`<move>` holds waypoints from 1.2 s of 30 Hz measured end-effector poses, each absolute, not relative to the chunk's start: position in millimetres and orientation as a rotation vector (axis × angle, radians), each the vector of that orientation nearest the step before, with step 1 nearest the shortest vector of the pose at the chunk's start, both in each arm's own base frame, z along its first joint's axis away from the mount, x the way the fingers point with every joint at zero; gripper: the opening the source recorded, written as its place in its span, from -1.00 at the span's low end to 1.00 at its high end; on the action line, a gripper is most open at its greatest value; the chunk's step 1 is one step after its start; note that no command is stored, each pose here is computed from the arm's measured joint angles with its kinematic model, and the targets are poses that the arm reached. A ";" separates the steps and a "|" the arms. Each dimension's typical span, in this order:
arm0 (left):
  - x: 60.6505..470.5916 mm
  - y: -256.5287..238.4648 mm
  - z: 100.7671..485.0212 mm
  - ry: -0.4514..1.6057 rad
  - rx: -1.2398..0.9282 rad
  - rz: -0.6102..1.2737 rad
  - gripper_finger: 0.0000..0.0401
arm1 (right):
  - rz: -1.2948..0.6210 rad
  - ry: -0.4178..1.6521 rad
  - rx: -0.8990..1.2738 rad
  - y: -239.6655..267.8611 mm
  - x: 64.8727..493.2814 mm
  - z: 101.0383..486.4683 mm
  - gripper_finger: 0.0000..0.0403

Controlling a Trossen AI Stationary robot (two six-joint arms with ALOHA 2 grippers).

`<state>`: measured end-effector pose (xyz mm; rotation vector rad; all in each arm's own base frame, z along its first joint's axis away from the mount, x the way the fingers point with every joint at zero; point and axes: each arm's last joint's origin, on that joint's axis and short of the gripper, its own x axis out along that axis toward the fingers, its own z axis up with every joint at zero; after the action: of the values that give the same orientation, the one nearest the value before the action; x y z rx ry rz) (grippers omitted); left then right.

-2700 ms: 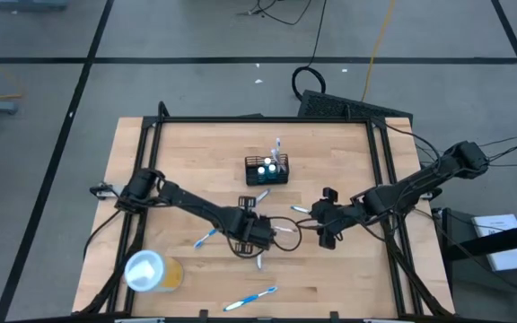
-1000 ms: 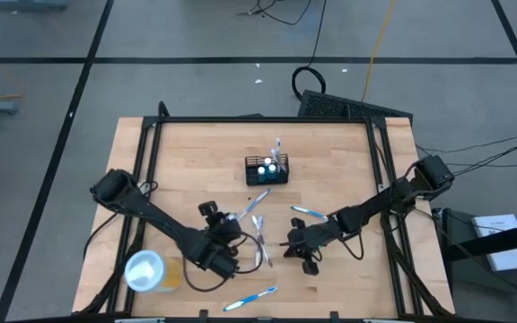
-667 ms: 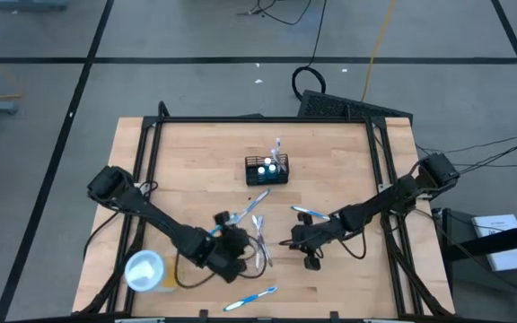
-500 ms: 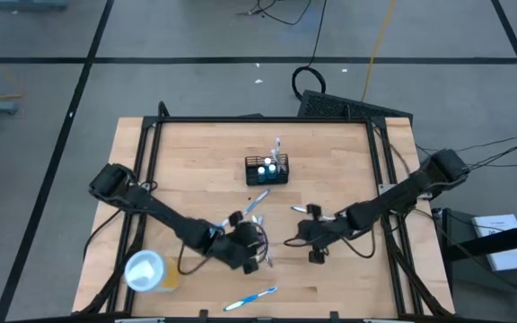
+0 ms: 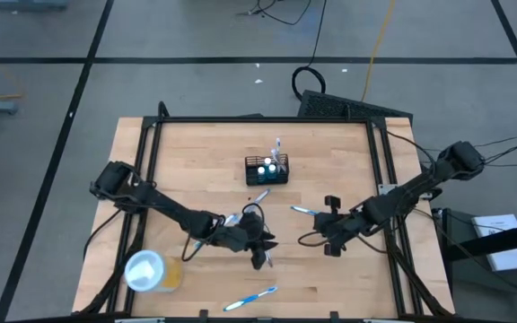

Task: Pick & Place toothbrushing station
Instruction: Put the purple toothbrush into the black organizer

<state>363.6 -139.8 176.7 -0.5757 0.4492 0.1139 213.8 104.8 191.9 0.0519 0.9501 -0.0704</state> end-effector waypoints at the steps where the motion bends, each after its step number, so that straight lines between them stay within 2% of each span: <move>1: 364.1 -140.3 175.4 0.454 -0.583 0.108 -0.33 | -0.069 0.949 0.053 105.2 214.5 191.4 -1.00; 3: 363.1 -141.9 172.8 0.473 -0.577 0.102 -0.33 | -0.045 0.921 0.067 108.4 219.8 189.1 -1.00; 9: 357.6 -144.1 180.4 0.456 -0.460 0.132 -0.33 | 0.217 0.715 0.223 124.9 253.0 168.5 -1.00; 21: 313.7 -153.9 216.1 0.446 -0.138 0.379 -0.33 | 0.234 0.750 0.339 124.8 304.7 103.5 -1.00; 31: 291.5 -162.6 218.0 0.460 -0.088 0.474 -0.33 | 0.397 0.688 0.299 135.9 383.8 100.6 -1.00; 36: 285.4 -165.6 215.3 0.473 -0.078 0.495 -0.33 | 0.368 0.671 0.227 121.6 409.1 105.0 -1.00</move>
<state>285.4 -165.6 215.3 -0.0779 0.4727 0.4952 409.1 121.6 105.0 0.2267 0.6712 0.3683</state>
